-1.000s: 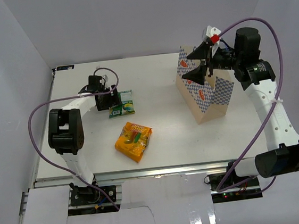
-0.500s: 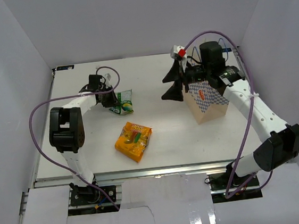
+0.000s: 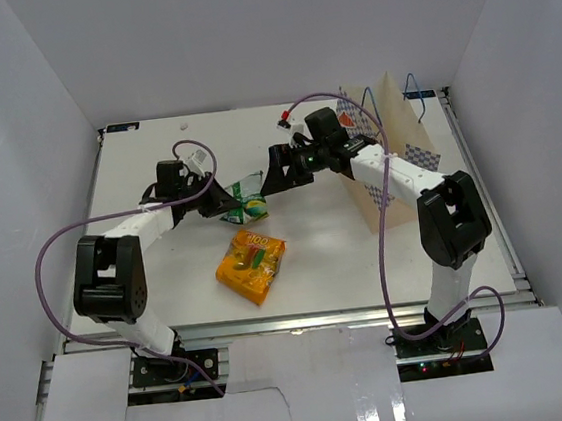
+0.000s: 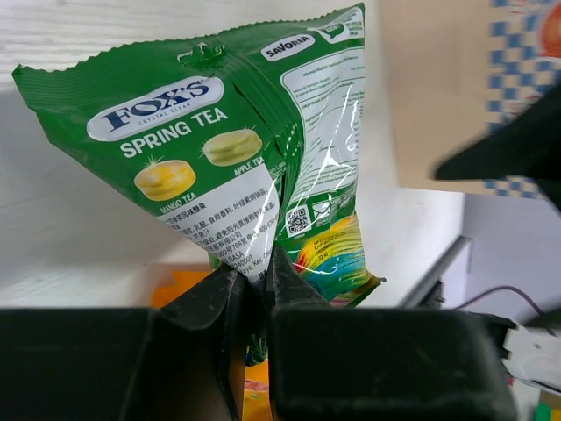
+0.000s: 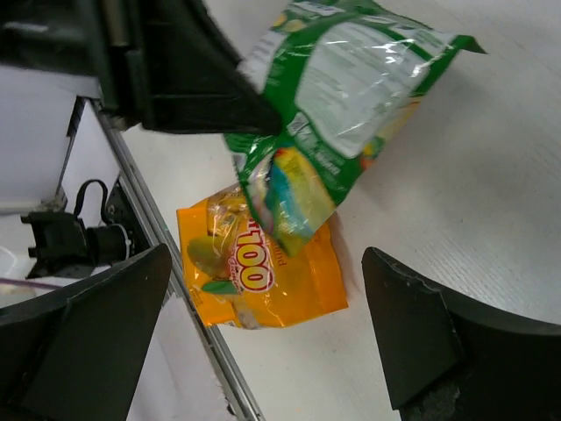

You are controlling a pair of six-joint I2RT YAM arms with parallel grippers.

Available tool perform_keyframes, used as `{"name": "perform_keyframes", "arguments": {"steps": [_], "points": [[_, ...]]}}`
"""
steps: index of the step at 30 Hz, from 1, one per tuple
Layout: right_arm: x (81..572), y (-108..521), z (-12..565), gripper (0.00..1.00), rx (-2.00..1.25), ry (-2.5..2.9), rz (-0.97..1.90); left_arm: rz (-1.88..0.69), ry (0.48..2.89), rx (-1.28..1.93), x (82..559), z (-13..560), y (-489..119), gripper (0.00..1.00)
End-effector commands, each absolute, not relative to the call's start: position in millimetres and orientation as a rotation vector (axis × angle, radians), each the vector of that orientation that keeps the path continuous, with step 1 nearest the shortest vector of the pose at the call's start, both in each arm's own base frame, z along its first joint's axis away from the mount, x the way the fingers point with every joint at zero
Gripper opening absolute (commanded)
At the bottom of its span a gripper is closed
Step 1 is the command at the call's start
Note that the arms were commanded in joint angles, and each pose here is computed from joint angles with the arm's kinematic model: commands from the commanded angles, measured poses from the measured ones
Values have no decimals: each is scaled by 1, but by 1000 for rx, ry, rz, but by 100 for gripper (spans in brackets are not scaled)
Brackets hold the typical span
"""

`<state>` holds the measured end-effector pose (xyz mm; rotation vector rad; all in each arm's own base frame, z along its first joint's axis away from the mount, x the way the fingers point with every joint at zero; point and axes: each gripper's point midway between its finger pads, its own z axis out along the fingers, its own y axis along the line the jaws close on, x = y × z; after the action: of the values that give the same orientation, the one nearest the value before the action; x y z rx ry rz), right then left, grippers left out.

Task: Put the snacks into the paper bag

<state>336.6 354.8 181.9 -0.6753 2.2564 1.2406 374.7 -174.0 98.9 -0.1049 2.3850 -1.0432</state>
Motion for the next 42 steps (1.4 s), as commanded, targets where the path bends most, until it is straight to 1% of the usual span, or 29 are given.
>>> {"name": "perform_keyframes", "arguments": {"steps": [1,6,14,15,16,19,20,21,22,23,25,26,28,29,32,33,35,36,38,40,41,42], "points": [[360,368,209,95,-495,2223,1281,-1255,2160,-14,371,164,-194,0],[362,380,202,96,-413,2257,1374,-1334,2105,22,354,185,-199,0],[357,402,212,100,-427,2216,1482,-1407,2074,68,326,201,-203,0],[356,404,214,95,-421,2215,1499,-1414,2073,73,324,202,-204,0],[352,406,214,92,-429,2218,1517,-1427,2069,79,321,205,-205,0],[346,413,223,78,-465,2173,1576,-1441,2059,93,315,209,-206,0],[345,414,225,68,-475,2156,1594,-1445,2057,95,314,210,-206,2],[343,415,228,62,-484,2145,1610,-1449,2057,95,313,210,-207,3],[339,417,231,57,-501,2136,1629,-1450,2055,95,312,211,-206,7],[338,417,233,46,-512,2126,1634,-1451,2050,96,311,213,-206,9],[335,417,241,37,-546,2092,1638,-1453,2047,97,310,214,-206,18],[334,418,244,29,-566,2075,1637,-1452,2040,99,308,217,-206,27],[330,417,254,23,-605,2038,1638,-1443,2030,99,307,220,-205,37],[329,416,257,16,-631,2017,1628,-1435,2023,98,307,222,-204,48],[324,412,273,9,-723,1929,1610,-1411,1984,122,304,233,-203,61],[321,411,286,8,-759,1883,1600,-1395,1958,151,301,240,-202,66],[317,408,299,8,-825,1819,1576,-1373,1933,190,296,247,-200,71],[315,405,311,8,-889,1745,1530,-1358,1919,212,294,251,-199,76],[312,401,330,8,-955,1671,1478,-1286,1882,266,286,261,-194,80],[311,395,355,8,-1050,1543,1380,-1187,1854,296,280,270,-186,88],[309,392,360,8,-1076,1524,1358,-1155,1837,304,279,274,-183,89],[308,386,373,8,-1092,1481,1322,-1123,1828,306,278,276,-180,93]]}}
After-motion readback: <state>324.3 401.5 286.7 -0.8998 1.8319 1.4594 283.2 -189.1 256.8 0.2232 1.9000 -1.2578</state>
